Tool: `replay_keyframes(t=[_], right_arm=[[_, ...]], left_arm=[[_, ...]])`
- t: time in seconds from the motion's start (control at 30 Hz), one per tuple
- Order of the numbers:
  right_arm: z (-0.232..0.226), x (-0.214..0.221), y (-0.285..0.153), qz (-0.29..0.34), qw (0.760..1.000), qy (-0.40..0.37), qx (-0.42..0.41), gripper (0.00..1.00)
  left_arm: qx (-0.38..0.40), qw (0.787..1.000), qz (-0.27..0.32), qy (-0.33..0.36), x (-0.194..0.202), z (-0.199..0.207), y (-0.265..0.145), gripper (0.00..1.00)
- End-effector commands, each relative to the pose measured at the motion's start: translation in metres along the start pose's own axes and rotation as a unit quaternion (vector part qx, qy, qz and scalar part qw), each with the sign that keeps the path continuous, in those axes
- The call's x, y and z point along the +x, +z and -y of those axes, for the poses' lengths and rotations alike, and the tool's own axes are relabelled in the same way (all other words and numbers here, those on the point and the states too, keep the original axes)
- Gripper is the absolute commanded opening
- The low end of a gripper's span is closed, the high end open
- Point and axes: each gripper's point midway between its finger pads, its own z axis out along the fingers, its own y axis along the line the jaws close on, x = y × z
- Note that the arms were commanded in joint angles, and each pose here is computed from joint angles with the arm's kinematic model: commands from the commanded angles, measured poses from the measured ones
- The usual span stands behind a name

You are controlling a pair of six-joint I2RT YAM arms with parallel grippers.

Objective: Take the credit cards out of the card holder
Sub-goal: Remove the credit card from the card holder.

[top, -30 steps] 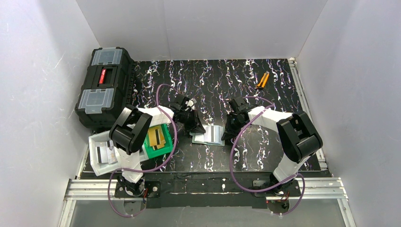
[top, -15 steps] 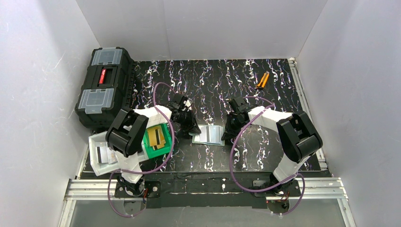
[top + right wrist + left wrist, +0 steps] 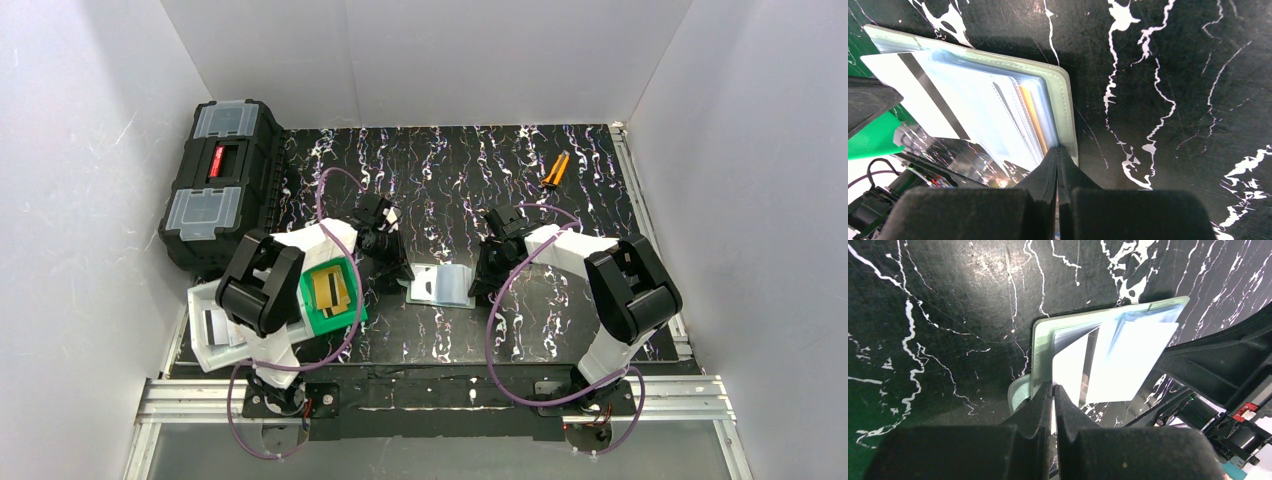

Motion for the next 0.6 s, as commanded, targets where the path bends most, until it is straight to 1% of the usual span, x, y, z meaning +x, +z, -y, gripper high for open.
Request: replay_keyframes(t=[0.0,0.13,0.17,0.2,0.23,0.3,0.33,0.47,0.57], right_arm=[[0.047,0.014,0.016,-0.018,0.996,0.004,0.088,0.01],[0.037,0.009,0.009,-0.009,0.997,0.000,0.073,0.01],[0.021,0.001,-0.004,0.004,0.999,-0.007,0.053,0.05],[0.016,-0.002,-0.009,0.009,0.999,-0.009,0.049,0.07],[0.010,-0.005,-0.014,0.015,0.999,-0.012,0.042,0.12],[-0.003,-0.011,-0.025,0.026,0.999,-0.019,0.026,0.26],[-0.011,-0.015,-0.032,0.034,0.999,-0.024,0.015,0.36],[-0.032,-0.022,-0.053,0.050,0.998,-0.033,-0.013,0.65],[-0.042,-0.025,-0.066,0.059,0.997,-0.044,-0.028,0.79]], left_arm=[[-0.012,0.999,0.034,0.039,-0.013,0.010,-0.034,0.00],[0.000,0.998,0.039,0.050,-0.013,0.021,-0.048,0.00],[0.014,0.997,0.049,0.059,-0.012,0.031,-0.065,0.00],[0.016,0.997,0.053,0.061,-0.012,0.033,-0.070,0.00],[0.017,0.996,0.057,0.064,-0.012,0.036,-0.076,0.00],[0.017,0.995,0.069,0.070,-0.013,0.040,-0.088,0.00],[0.017,0.994,0.077,0.074,-0.013,0.043,-0.096,0.00],[0.007,0.991,0.103,0.083,-0.014,0.047,-0.121,0.00],[-0.015,0.989,0.123,0.085,-0.014,0.044,-0.140,0.00]])
